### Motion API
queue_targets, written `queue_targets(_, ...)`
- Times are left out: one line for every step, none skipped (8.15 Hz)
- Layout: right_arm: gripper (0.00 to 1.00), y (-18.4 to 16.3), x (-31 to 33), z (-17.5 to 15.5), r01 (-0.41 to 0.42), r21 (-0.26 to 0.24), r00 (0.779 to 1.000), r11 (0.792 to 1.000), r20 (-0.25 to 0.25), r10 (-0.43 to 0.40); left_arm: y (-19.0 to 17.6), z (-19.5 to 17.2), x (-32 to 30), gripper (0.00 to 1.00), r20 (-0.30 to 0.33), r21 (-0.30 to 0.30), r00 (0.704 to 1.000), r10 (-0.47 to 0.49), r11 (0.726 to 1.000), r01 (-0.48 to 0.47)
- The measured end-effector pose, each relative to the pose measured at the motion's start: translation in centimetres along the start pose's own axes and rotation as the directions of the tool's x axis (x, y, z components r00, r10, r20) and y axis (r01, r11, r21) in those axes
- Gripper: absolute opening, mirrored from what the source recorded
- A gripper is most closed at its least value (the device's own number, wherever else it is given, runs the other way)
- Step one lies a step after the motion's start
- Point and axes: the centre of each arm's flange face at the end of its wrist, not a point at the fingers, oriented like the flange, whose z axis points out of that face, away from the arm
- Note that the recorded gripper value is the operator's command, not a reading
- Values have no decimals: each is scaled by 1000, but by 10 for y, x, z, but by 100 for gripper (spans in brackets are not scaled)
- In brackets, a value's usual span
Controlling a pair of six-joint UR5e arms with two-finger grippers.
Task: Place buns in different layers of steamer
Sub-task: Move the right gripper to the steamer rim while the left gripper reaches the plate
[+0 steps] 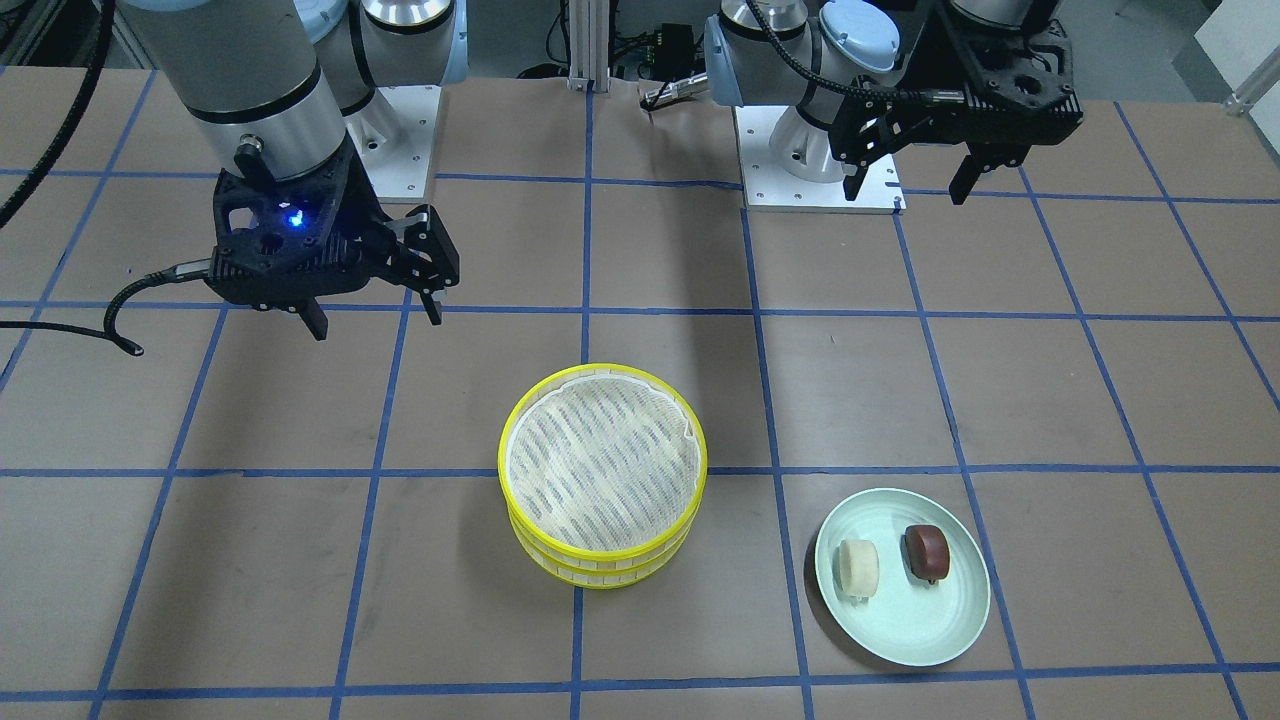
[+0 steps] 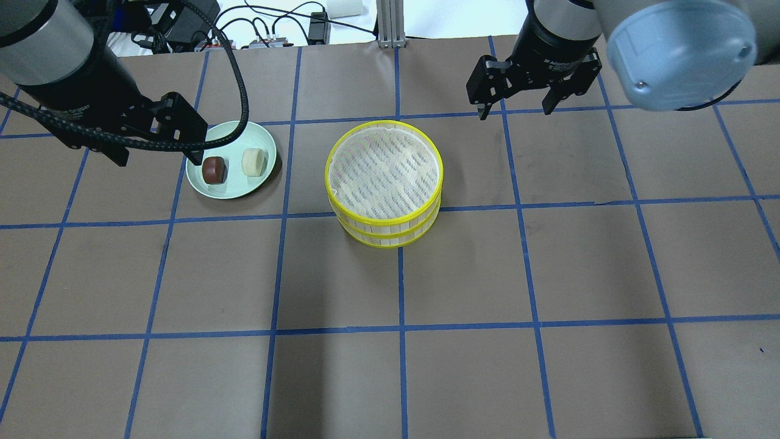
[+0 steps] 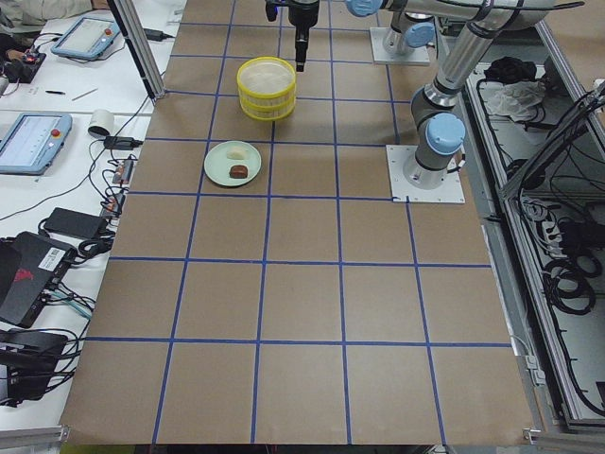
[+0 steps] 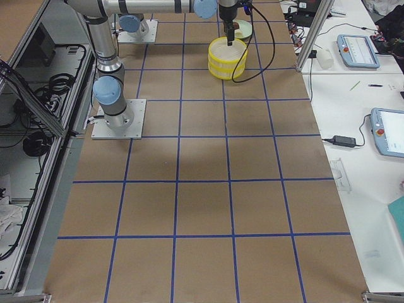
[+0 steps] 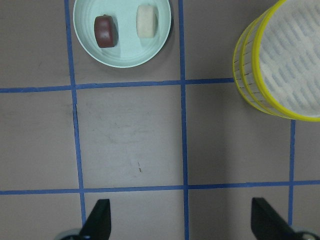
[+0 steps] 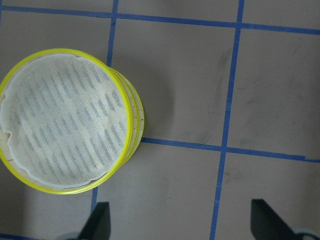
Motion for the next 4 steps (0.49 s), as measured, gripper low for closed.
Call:
queue_targets(100,-1,-1,0,7,0,1000,1000,-10,-7,-1,1,-1,100,1,-2,1000,0,1000,0)
queue_targets(100,-1,1,0,11,1,999,1000,-32,-11,-4,3,-3,100,3,-1,1000,3,1000,-3)
queue_targets(100,-2,2,2,9,0,999,1000,-42,-9,-10,5,-7,100,5,12,999,35,999,-35)
queue_targets(100,-7,2,9,3,0,999,1000,-44,-3,-24,12,-20,100,10,38,997,72,997,-73)
